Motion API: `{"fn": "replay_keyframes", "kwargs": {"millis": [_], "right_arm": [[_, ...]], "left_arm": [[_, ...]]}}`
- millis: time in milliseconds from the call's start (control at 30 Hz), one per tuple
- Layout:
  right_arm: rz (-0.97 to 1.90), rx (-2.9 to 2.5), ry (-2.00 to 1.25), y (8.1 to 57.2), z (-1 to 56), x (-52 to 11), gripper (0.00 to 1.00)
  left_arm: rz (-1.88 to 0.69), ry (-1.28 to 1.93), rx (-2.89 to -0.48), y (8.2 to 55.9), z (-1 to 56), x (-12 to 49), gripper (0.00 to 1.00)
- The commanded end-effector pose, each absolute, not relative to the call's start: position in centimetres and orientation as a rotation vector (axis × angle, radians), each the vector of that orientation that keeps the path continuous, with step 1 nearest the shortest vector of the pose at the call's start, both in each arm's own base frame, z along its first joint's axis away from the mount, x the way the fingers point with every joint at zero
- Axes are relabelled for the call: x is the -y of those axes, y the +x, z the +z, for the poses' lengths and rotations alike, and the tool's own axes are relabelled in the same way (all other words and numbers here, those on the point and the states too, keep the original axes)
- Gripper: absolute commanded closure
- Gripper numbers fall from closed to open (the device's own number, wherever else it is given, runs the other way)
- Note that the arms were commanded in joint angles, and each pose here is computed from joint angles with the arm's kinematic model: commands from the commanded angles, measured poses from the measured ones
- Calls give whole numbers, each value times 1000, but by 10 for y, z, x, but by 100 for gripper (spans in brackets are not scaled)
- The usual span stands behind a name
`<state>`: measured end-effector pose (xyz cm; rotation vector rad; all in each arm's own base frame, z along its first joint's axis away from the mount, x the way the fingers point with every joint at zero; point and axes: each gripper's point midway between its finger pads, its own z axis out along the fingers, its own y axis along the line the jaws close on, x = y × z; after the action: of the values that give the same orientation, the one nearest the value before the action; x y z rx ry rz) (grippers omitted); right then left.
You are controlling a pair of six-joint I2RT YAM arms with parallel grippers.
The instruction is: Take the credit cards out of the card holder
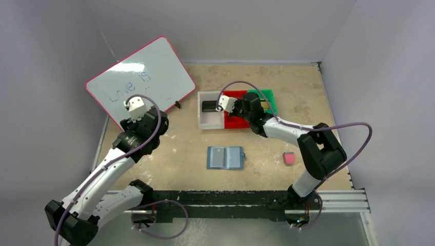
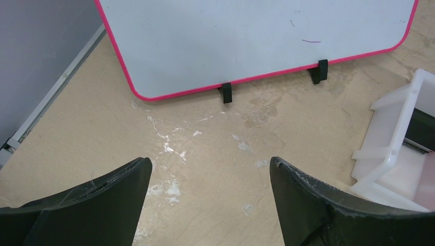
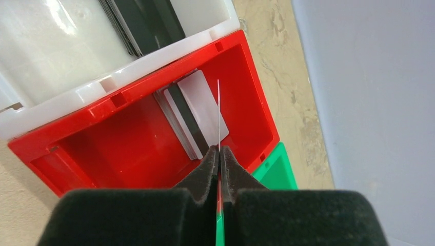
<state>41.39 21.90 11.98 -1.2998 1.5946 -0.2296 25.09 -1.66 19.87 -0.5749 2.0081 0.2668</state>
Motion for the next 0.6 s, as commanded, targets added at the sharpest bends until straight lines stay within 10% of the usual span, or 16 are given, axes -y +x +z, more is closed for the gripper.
{"fn": "replay_keyframes", "kwargs": {"millis": [0, 567], "right_arm": [[-265, -1495, -1351, 433, 147, -229, 100], [-309, -1498, -1514, 459, 119, -227, 100]], "left_arm": [[273, -605, -1950, 251, 215, 9, 14], [257, -600, -1951, 250, 216, 10, 13]]}}
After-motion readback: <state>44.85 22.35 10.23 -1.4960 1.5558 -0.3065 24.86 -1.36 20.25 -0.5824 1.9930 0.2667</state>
